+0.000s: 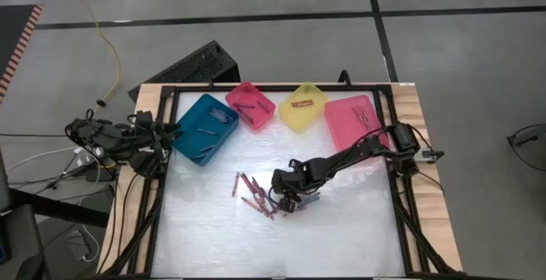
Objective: Sort crayons
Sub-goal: Put the pink crayon into the right pink bin
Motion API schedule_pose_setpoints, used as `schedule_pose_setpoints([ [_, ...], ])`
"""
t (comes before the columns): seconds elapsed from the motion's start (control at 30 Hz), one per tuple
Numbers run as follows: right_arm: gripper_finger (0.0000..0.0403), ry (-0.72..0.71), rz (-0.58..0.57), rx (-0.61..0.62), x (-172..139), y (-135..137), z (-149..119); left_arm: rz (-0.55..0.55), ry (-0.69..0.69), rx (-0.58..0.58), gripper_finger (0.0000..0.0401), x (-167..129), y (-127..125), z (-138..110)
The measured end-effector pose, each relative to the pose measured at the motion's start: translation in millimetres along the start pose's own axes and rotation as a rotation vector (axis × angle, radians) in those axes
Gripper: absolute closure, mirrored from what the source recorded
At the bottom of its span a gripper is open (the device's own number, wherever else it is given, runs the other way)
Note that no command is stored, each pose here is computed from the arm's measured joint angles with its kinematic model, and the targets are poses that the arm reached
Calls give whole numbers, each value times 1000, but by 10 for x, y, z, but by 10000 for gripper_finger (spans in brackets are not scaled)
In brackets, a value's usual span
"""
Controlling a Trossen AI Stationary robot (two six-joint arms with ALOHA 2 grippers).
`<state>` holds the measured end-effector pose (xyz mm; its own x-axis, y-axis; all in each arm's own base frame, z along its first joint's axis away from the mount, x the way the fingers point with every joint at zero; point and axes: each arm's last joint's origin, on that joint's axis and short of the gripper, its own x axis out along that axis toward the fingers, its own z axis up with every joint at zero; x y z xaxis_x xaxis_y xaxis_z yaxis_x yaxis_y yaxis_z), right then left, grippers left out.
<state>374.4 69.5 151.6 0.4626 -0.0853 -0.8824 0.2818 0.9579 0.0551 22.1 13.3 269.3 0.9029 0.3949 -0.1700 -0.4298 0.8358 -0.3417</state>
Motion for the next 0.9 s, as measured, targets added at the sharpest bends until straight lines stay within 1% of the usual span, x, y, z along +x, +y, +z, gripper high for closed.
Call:
schedule_pose_setpoints([
  [0.03, 394, -8, -4, 6, -16, -3, 6, -2, 2, 0, 256, 0, 0, -1],
  [0.2, 398, -44, 6, 18, -121, -43, 61, -6, 4, 0, 256, 0, -2, -1],
  [0.3, 400, -77, -36, 22, -337, -145, 118, -7, 5, 0, 256, 0, -2, -2],
  [0.43, 400, -105, -189, 75, -737, -379, 143, -8, 5, 0, 256, 0, -2, -2],
  [0.57, 400, -152, -425, 238, -1205, -715, 78, -12, 8, 1, 256, 0, -3, -2],
  [0.67, 400, -134, -608, 336, -1530, -995, -60, -12, 7, 0, 256, 0, -3, -2],
  [0.77, 400, -97, -757, 465, -1713, -1258, -185, -12, 8, 1, 256, 0, -3, -3],
  [0.8, 400, -81, -787, 507, -1761, -1339, -216, -12, 8, 1, 256, 1, -3, -3],
  [0.9, 400, -24, -859, 569, -1820, -1549, -263, -12, 8, 0, 256, 0, -3, -3],
])
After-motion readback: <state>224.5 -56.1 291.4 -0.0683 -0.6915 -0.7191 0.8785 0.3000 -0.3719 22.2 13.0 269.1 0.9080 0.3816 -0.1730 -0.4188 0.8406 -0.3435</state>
